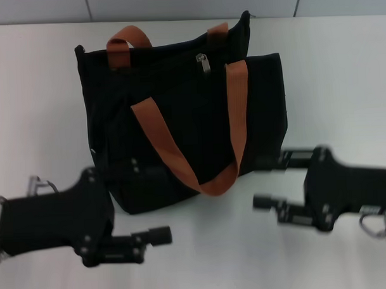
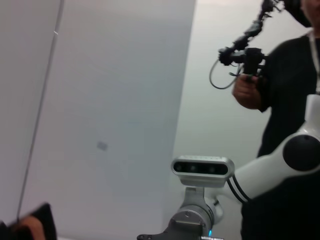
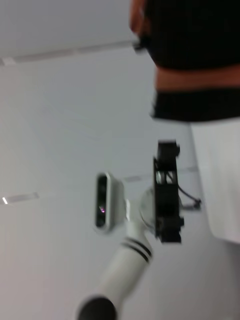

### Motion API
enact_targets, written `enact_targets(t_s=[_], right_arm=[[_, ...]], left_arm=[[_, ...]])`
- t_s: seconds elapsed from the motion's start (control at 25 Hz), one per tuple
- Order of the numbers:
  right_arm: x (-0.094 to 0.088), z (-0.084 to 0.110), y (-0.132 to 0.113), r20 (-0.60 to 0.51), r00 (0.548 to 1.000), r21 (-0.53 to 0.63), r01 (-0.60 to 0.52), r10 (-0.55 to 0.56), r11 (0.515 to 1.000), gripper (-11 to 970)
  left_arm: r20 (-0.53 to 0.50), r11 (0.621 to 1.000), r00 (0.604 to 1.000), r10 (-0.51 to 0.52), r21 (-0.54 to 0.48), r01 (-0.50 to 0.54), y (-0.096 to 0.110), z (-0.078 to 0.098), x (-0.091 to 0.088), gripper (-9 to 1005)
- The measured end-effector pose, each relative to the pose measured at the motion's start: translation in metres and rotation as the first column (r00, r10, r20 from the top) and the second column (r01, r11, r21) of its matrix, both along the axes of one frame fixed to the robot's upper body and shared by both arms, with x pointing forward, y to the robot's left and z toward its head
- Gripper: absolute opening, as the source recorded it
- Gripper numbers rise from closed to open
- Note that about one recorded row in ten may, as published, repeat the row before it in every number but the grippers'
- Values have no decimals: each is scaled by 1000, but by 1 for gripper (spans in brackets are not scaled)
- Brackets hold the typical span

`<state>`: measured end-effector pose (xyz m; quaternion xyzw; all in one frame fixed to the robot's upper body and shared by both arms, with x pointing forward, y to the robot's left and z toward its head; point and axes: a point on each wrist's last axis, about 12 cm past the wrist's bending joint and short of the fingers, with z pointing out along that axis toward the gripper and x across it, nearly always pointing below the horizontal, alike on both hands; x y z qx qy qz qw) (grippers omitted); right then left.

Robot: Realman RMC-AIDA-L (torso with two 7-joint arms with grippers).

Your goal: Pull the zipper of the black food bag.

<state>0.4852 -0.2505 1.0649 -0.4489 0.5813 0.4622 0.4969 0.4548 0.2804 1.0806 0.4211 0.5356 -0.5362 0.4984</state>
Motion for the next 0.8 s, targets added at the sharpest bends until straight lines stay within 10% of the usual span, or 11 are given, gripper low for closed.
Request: enact_targets(t_s=[0.8], right_arm=[[-19, -29, 15, -1, 999, -76, -43, 43, 996, 819]], left_arm=[[-18, 987, 1000, 21, 160, -17, -10, -36, -12, 802]])
